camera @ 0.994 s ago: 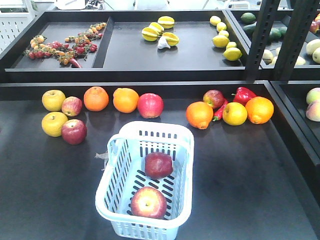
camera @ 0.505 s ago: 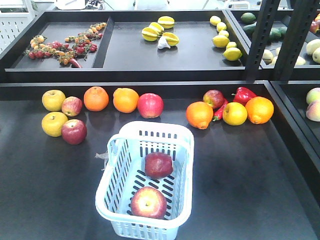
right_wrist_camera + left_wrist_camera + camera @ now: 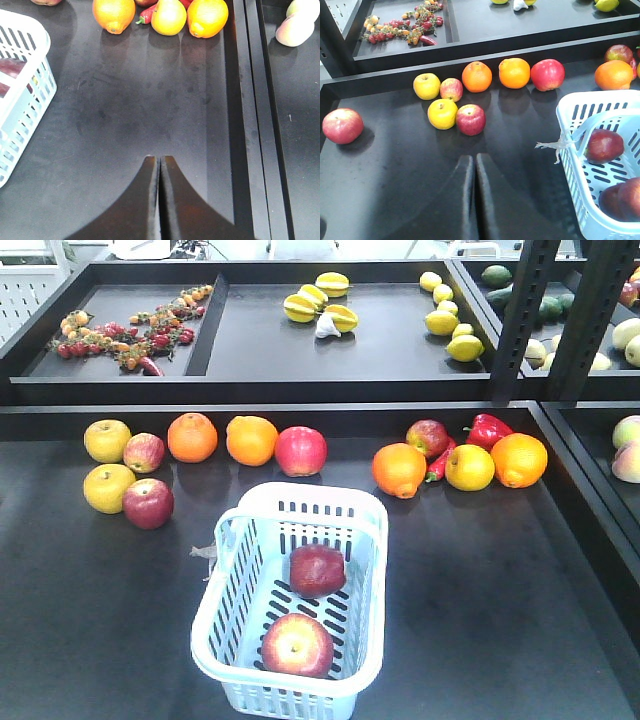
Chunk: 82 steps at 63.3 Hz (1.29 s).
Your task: Pick three apples into basket with both arms
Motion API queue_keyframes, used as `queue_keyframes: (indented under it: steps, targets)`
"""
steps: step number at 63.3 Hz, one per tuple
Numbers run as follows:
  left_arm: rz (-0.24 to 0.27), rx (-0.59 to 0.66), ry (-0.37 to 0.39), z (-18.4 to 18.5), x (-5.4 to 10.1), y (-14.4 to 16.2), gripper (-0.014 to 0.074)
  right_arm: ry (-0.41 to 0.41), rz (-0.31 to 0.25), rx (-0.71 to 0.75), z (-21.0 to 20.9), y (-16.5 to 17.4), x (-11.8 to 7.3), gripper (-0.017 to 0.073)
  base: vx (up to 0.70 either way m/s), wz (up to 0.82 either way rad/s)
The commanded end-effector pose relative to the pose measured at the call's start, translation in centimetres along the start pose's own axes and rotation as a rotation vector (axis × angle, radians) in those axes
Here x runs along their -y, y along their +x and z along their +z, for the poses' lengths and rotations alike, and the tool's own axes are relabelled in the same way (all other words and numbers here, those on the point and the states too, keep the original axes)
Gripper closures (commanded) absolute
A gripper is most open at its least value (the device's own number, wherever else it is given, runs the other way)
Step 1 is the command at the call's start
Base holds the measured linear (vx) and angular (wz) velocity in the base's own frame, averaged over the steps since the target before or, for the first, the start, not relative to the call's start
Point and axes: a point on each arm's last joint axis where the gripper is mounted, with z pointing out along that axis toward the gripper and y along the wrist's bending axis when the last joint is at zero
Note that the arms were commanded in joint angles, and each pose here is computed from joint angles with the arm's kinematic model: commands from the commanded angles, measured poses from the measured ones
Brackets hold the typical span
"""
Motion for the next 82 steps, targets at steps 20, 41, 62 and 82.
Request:
queue_keyframes:
  steps: [20,41,62,82]
  targets:
    - [-0.001,0.079,0.011,-0.5,0.0,-1.1,0.0601,0.020,-0.007,0.080,-0.6,-1.0,0.3,0.0568,0.00,0.00]
    - [0.003,0.132,0.034,-0.6,0.0,-0.7,0.0601,0.020,-0.007,0.080,-0.6,-1.0,0.3,0.0568,0.00,0.00]
    - [-0.072,0.429,0.166,1.8,1.4,4.6,0.0601,0.020,-0.007,0.079,-0.6,-1.0,0.3,0.0568,0.00,0.00]
    - [-0.134,0.521,0.047,3.4,0.7,10.8,0.0601,0.020,-0.007,0.078,-0.6,-1.0,0.3,0.0568,0.00,0.00]
